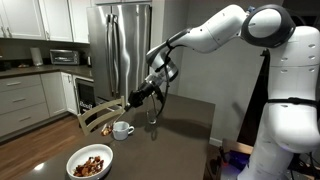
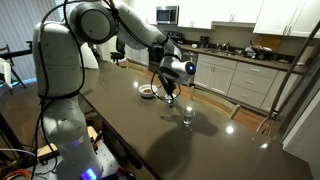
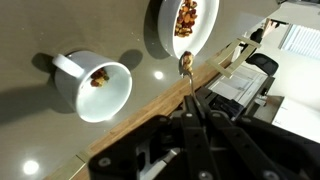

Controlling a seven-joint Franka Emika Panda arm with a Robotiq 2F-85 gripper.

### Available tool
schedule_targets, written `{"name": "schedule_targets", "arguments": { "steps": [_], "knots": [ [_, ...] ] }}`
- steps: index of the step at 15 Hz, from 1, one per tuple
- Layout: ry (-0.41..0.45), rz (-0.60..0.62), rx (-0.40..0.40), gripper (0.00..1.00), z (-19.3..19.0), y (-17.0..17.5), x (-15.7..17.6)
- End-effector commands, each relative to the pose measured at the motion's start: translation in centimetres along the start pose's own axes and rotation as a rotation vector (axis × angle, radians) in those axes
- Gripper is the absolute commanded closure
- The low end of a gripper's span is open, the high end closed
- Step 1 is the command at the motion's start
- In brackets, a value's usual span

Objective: Use the spoon to move some contents of the bowl to the mug and the glass cup

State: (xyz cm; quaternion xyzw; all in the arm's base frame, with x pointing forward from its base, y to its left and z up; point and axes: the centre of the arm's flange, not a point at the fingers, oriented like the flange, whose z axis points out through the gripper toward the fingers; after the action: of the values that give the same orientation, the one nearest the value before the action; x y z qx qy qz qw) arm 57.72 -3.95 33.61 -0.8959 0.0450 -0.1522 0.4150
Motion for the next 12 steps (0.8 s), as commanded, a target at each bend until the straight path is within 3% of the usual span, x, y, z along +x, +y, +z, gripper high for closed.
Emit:
{"name": "schedule_targets", "arguments": {
  "steps": [1,12],
  "knots": [
    [0.029,0.03,0.025,0.97,-2.4,0.5,-0.8],
    [0.085,0.07,-0.027,0.97,-5.1,2.5,-1.1]
  ]
}}
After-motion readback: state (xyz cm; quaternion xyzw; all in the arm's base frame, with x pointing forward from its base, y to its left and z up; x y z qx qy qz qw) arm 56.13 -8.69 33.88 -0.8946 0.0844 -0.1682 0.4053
